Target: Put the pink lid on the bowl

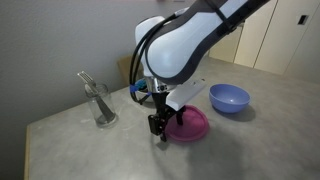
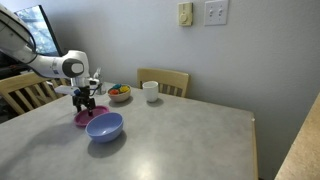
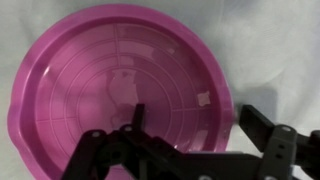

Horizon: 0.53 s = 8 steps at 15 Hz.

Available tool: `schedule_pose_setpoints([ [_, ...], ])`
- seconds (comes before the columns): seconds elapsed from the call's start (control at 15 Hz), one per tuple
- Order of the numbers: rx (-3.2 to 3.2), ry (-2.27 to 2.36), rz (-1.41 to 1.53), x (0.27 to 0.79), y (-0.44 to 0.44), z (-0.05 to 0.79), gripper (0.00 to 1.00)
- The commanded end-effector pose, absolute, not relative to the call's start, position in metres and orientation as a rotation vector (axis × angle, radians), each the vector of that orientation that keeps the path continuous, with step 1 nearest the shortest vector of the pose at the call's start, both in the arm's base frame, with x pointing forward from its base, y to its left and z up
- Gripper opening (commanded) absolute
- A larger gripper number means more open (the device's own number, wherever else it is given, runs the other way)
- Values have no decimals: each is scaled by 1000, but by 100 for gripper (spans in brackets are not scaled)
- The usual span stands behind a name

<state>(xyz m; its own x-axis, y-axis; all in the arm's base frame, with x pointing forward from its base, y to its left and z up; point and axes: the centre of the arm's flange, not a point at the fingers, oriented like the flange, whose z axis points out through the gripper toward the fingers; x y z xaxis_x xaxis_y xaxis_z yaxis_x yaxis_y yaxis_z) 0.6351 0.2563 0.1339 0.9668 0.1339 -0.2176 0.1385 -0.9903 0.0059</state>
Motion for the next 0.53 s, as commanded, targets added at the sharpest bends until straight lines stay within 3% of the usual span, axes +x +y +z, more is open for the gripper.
schedule_pose_setpoints([
  [0.0,3103,236,-365,643,252,125,68],
  [0.47,3103,245,-359,646,254,137,22],
])
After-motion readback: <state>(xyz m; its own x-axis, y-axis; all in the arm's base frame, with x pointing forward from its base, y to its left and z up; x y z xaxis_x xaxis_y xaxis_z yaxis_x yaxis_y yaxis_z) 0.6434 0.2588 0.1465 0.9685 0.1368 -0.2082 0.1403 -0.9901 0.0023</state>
